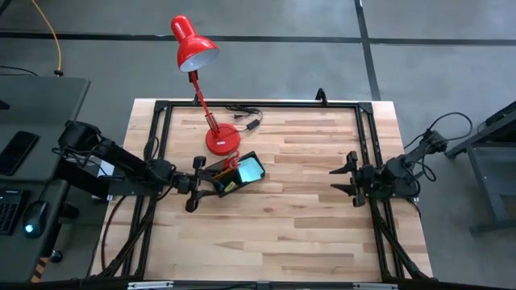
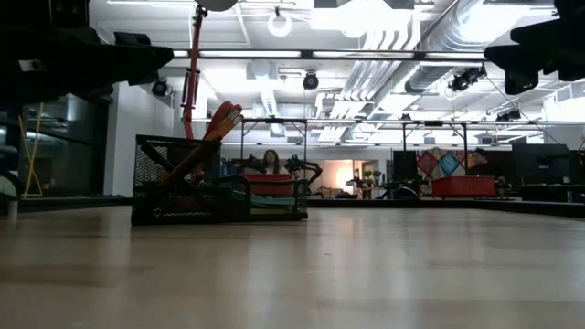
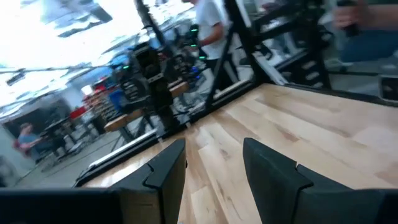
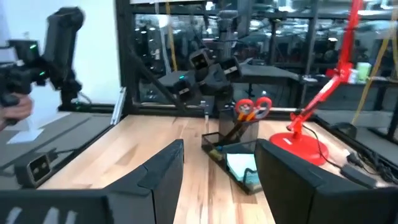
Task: Pick and place office supplies into organizer
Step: Return to Home Position
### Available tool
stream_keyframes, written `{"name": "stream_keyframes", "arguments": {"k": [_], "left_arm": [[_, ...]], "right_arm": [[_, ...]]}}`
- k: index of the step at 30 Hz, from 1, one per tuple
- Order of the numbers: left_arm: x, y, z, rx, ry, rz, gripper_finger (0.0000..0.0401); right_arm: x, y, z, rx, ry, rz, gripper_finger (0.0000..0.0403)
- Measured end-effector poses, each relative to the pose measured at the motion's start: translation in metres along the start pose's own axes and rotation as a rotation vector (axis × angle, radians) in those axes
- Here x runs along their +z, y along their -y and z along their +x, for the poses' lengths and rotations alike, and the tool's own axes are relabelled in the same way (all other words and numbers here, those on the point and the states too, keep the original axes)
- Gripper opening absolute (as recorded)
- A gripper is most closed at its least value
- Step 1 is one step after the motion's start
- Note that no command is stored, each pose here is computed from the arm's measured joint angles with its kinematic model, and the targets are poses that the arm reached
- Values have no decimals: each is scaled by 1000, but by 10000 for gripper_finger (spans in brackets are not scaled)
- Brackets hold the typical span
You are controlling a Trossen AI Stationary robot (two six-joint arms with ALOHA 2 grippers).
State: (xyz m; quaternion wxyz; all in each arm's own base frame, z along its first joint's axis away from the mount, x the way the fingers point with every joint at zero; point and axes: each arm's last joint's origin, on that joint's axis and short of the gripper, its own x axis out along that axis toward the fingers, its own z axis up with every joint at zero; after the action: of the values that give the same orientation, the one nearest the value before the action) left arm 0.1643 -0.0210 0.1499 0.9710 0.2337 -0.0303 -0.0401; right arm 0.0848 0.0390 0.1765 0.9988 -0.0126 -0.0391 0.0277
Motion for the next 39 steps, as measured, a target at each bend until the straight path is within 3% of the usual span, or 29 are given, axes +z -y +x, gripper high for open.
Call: {"name": "stream_keyframes", "arguments": {"k": [5, 9, 11, 14, 16, 20, 23, 25, 32, 39], "left_arm": [[-7, -5, 0, -56, -19, 37, 152], [-11, -2, 0, -104, -41, 165, 152], [-3, -5, 0, -88, 46, 176, 152], [4, -5, -1, -154, 170, 220, 152], [3, -5, -1, -141, 145, 199, 152], [-14, -3, -1, -59, -107, 94, 152], [-18, -5, -2, 43, -205, 54, 152], [-13, -8, -2, 79, -166, 71, 152], [5, -14, -12, 36, -36, 114, 152], [10, -16, -28, 31, -73, 87, 152]], "right_arm": [[-2, -1, 0, 34, -15, -9, 188], [-3, -2, 1, 44, -28, 19, 188], [-3, -3, 1, 85, -26, 3, 188], [-3, -4, 0, 114, -23, -11, 188], [-3, -4, 1, 108, -26, 5, 188], [-4, -4, 1, 106, -30, 59, 188], [-4, -4, 1, 116, -32, 76, 188], [-4, -4, 1, 117, -32, 75, 188], [-4, -4, 1, 113, -33, 76, 188], [-4, -4, 1, 113, -33, 76, 188]]}}
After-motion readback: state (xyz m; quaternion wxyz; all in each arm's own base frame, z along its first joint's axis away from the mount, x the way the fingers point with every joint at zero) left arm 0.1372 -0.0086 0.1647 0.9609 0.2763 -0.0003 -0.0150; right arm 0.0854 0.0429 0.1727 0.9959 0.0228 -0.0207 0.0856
